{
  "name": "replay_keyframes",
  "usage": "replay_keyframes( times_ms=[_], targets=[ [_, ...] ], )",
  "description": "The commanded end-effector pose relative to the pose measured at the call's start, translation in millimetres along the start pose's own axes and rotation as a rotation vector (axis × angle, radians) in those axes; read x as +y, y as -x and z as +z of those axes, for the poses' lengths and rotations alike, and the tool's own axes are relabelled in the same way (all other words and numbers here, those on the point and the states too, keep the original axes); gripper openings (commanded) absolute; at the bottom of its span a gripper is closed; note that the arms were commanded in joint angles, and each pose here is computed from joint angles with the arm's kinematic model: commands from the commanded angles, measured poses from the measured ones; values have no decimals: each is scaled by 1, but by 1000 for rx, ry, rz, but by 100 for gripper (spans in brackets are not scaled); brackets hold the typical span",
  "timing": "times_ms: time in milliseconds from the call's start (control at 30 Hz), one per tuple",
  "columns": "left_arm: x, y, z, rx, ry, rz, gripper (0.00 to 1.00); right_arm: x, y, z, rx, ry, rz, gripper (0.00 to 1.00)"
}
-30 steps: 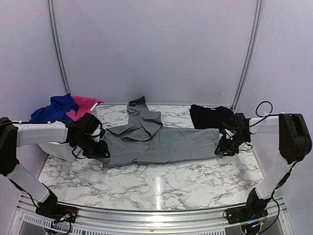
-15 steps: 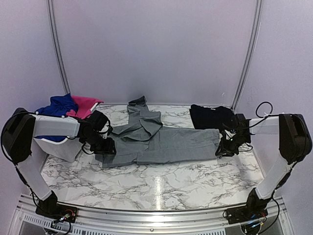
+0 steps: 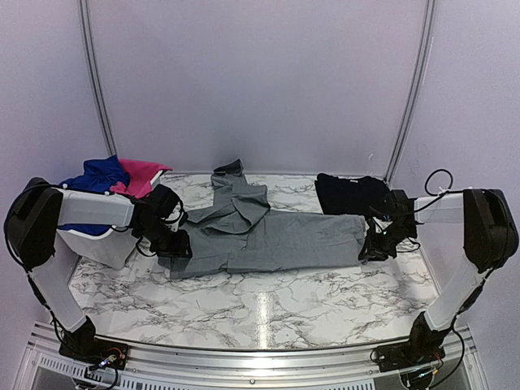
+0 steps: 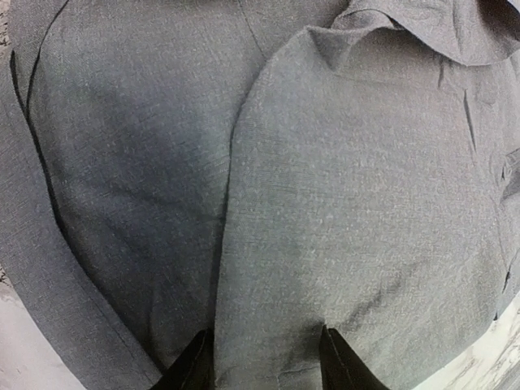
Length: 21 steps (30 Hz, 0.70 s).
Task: Fold and stack the mixed laundry pile
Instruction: Smooth out the 1/3-folded shirt at the center of the board.
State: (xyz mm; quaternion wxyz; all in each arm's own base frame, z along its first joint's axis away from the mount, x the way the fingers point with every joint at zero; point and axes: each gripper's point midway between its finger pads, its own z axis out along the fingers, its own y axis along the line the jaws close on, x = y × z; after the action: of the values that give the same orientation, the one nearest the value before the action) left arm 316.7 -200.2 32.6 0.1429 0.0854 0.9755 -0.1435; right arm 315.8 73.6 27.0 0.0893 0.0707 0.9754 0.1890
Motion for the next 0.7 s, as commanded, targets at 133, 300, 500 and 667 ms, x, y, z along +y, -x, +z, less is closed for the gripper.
replay_keyframes(
  times_ms=[133,300,500,667],
  targets=[
    [5,-22,4,74,-14,-13,42,-2,-13,1,42,8,14,16],
    [-2,-19,-13,51,-46,1,15,-1,-15,-2,38,12,16,1],
    [-1,-15,-41,19,-38,31,0,2,-15,-13,23,9,12,0],
    [1,-25,-54,33,-43,61,0,-2,-22,-21,31,-27,13,0]
  ],
)
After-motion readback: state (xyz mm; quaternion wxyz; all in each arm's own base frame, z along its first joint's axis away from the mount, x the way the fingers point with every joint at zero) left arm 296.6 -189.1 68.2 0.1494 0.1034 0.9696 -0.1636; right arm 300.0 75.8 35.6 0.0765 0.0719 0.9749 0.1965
